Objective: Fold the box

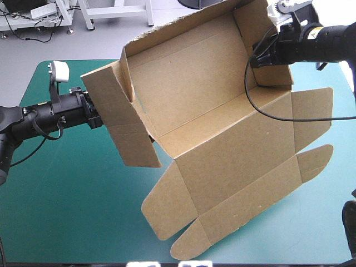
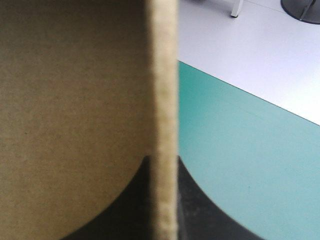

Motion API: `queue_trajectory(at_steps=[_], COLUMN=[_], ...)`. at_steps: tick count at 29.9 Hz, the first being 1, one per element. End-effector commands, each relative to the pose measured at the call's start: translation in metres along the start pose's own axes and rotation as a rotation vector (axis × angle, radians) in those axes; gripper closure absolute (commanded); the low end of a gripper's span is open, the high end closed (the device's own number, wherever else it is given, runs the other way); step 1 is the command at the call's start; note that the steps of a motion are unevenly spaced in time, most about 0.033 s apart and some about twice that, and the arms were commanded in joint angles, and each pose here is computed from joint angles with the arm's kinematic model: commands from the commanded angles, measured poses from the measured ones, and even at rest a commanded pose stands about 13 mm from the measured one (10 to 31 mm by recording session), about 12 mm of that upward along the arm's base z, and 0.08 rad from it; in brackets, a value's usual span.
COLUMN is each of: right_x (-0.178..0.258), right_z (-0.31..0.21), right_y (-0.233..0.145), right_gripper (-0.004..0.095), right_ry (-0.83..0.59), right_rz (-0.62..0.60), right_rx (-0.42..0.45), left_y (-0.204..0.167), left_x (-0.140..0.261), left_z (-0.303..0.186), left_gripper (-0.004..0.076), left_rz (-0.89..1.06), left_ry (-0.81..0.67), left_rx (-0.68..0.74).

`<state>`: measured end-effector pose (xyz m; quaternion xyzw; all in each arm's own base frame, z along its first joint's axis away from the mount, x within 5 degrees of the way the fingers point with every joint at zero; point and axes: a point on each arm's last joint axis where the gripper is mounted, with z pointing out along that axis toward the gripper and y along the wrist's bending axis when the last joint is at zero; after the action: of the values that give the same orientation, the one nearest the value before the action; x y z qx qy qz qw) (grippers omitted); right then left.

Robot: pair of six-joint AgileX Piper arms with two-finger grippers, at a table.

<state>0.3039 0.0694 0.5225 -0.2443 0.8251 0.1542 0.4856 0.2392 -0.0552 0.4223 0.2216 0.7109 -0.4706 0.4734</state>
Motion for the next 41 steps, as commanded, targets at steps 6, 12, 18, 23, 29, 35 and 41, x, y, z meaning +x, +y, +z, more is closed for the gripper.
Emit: queue_trajectory(at_steps=[6,12,18,23,29,35,41], right_x=[-0.015,-0.017,-0.021,-0.022,-0.022,-0.02,-0.017], right_z=[-0.003,0.02,0.03,0.033,0.033,0.041,0.054], right_y=[0.005,0.014,0.031,0.038,0.034,0.031,0.032], right_gripper=[0.0931,0.0931,0.0931,0.0931,0.0931,0.0931,0.0931], right_ry=[-0.127,-0.127,-0.14,-0.142,-0.139,-0.119,-0.097], right_rz=[0.025,0.048,0.025,0.011,0.002,0.017,0.031], right_rx=[0.06,0.017,0.007,0.035,0.083,0.099,0.079], left_y=[-0.026,-0.02,-0.007,-0.002,-0.02,-0.029,-0.032], left_x=[-0.017,-0.021,-0.02,-0.02,-0.019,-0.026,-0.035], left_z=[-0.006,-0.006,-0.007,-0.008,-0.006,-0.008,-0.01], left_gripper=[0.0339,0.0281,0.0281,0.028,0.0222,0.0219,0.0219], left_rz=[-0.001,-0.013,-0.016,-0.007,-0.02,-0.022,0.0], left_ry=[-0.093,-0.084,-0.06,-0.059,-0.051,-0.06,-0.081], left_rx=[0.134,0.042,-0.113,-0.176,0.029,0.067,0.037])
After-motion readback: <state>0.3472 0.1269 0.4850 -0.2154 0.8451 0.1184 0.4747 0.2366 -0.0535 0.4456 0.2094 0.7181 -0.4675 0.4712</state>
